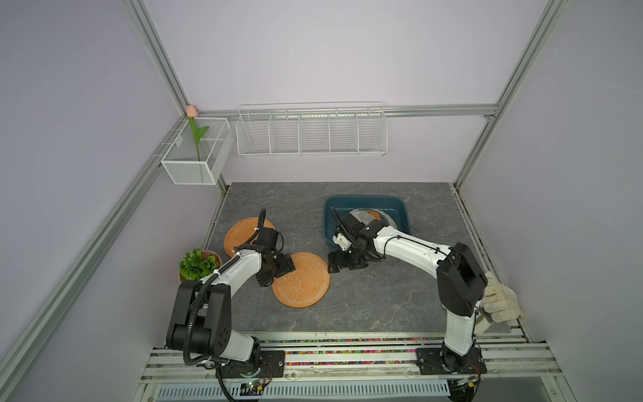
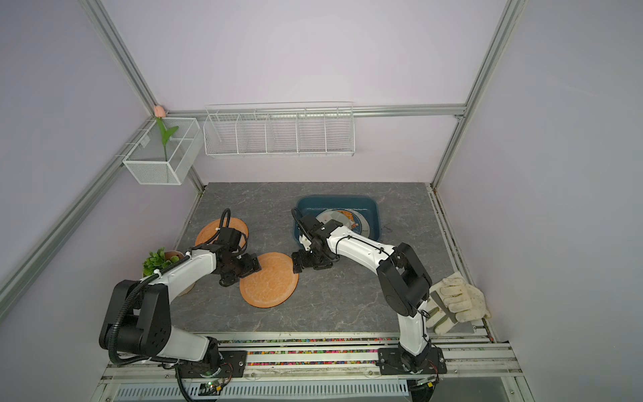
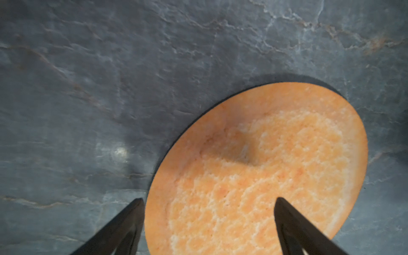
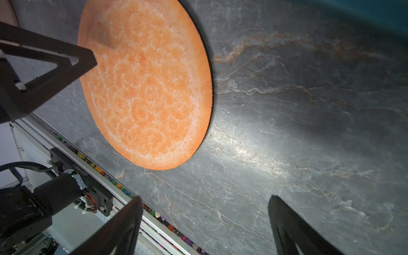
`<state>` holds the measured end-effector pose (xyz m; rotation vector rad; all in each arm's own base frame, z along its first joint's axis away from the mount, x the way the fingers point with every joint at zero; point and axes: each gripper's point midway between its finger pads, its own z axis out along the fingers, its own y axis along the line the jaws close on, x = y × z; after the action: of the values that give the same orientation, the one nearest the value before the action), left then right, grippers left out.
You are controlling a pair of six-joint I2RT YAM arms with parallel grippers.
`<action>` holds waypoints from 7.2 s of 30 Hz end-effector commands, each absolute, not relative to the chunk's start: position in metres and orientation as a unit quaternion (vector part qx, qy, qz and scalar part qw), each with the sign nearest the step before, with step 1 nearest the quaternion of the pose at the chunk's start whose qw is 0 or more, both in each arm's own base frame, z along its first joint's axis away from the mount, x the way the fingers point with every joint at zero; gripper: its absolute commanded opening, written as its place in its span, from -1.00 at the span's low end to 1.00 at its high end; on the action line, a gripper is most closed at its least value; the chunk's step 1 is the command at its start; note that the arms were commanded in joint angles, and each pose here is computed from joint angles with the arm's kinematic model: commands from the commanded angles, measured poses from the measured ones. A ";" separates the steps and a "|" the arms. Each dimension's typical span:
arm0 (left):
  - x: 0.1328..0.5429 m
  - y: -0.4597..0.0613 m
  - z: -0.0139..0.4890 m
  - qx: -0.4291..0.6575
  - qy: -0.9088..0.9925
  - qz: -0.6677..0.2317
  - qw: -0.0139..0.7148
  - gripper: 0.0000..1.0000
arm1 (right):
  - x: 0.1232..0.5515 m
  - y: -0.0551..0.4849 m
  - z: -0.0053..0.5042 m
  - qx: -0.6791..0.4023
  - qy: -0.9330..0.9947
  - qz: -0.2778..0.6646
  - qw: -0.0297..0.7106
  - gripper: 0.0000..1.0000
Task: Put the coasters into the storage box
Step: Move the coaster to the center of the board, then pick up the coaster from the center of the board, then place the coaster in the storage box.
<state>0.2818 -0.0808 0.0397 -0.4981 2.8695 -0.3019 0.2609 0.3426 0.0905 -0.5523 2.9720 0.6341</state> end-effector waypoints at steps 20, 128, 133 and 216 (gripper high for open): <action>0.252 -0.131 0.010 -0.074 0.987 -0.133 0.051 0.70 | 0.260 0.331 0.074 -0.164 0.973 0.159 0.036 0.78; 0.344 -0.252 0.213 0.007 0.907 -0.348 0.236 -1.00 | 0.242 0.232 0.136 -0.046 0.954 0.289 0.066 0.78; 0.370 -0.279 0.226 0.005 0.891 -0.385 0.239 -1.00 | 0.241 0.223 0.141 -0.040 0.953 0.291 0.072 0.78; 0.455 0.056 0.076 -0.302 0.906 0.173 0.243 0.67 | 0.284 0.222 0.162 -0.034 0.943 0.322 0.082 0.78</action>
<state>0.4461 0.0312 0.0635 -0.7613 2.5593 0.3970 0.2862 0.2218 0.1615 -0.0772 2.7955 0.9689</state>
